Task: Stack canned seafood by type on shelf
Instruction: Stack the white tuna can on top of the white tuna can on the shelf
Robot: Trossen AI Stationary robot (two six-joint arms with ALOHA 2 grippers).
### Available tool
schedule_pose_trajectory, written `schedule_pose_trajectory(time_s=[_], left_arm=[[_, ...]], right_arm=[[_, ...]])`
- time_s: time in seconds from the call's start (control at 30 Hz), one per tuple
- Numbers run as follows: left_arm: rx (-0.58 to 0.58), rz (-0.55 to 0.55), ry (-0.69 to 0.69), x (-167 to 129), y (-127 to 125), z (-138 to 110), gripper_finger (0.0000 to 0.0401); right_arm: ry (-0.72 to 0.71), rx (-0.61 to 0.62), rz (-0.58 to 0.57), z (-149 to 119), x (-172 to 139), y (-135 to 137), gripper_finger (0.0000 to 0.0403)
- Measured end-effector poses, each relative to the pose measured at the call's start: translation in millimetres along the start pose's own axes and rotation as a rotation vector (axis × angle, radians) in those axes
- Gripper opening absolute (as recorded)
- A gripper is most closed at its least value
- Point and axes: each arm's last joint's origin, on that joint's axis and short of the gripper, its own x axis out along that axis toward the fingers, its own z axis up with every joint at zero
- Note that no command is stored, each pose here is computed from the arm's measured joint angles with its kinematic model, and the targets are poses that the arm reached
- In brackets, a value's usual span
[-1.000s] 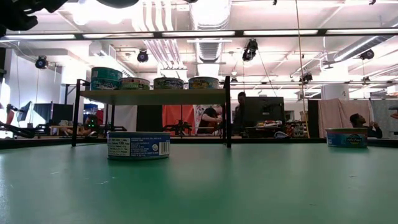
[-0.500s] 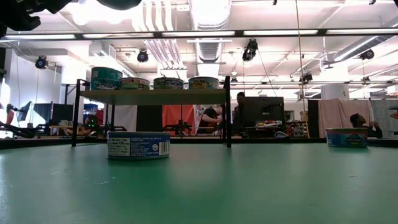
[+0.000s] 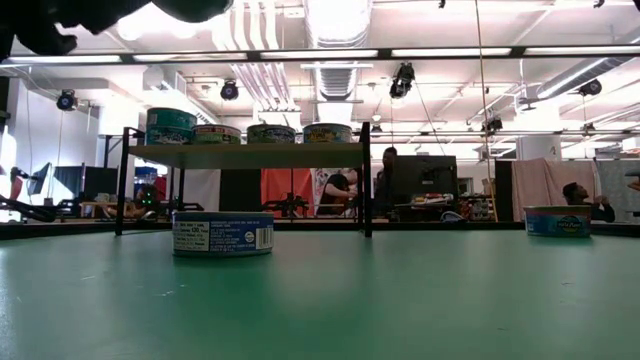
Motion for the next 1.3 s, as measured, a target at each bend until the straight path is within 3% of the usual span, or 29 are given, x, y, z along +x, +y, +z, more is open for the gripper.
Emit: schedule_pose_trajectory(time_s=[0.33,0.5,0.63,0.87,1.1,1.3], left_arm=[[-0.057,0.148,0.191,-1,4,-6,0.0209],[-0.104,0.221,0.262,-2,6,-7,0.0209],[-0.173,0.343,0.345,-4,13,-7,0.021],[-0.206,0.486,0.49,-3,23,-2,0.021],[-0.226,0.556,0.592,2,33,15,0.021],[-0.238,0.505,0.565,0,35,36,0.021]], right_arm=[[0.186,-0.061,-0.107,0,-14,-7,0.013],[0.299,-0.145,-0.192,3,-16,-16,0.013],[0.333,-0.197,-0.233,2,-18,-28,0.013],[0.399,-0.376,-0.291,-10,-20,-57,0.013],[0.436,-0.373,-0.348,-25,-25,-80,0.013],[0.414,-0.397,-0.342,-32,-19,-92,0.013]])
